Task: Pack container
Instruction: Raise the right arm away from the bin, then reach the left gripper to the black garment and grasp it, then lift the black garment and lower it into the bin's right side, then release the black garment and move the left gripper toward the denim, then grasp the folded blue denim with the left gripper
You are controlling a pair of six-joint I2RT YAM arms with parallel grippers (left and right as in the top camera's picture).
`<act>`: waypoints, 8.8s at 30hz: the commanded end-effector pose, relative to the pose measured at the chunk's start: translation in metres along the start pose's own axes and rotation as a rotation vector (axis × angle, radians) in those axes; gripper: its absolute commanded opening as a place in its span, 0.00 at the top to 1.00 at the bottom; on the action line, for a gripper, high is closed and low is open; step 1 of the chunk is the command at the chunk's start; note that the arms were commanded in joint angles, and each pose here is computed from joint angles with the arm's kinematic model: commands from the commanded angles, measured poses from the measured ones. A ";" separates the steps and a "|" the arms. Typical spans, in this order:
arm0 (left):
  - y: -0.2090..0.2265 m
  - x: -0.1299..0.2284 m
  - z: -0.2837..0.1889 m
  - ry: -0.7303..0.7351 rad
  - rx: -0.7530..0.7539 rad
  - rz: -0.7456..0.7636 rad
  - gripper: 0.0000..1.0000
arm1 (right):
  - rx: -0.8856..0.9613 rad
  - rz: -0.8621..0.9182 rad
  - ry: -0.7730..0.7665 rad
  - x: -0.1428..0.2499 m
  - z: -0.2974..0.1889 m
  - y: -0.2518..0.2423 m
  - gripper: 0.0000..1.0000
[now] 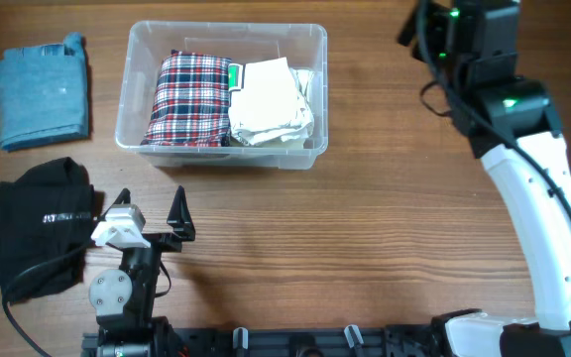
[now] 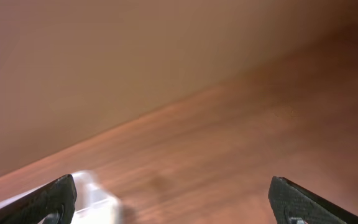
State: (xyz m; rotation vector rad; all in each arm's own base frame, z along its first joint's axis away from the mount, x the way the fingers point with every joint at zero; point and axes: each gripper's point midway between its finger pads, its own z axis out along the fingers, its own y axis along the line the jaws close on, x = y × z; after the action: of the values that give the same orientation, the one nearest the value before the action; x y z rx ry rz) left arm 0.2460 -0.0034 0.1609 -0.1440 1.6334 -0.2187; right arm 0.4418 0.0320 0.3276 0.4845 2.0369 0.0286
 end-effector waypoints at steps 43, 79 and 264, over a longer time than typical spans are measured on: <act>0.137 -0.001 -0.011 1.171 -1.037 0.058 0.00 | 0.140 0.042 0.078 0.016 0.013 -0.043 0.00; 0.245 0.102 0.024 1.391 -0.977 0.255 0.84 | 0.140 0.042 0.078 0.016 0.013 -0.043 0.00; 0.258 0.060 0.273 1.141 -0.706 0.229 0.01 | 0.140 0.042 0.078 0.016 0.013 -0.043 0.00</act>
State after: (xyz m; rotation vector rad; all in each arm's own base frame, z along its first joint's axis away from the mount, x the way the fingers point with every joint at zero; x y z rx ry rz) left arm 0.5245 0.2088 0.0307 -0.4647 2.7719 0.5397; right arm 0.4304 -0.0025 0.3019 0.6069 2.1147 -0.0557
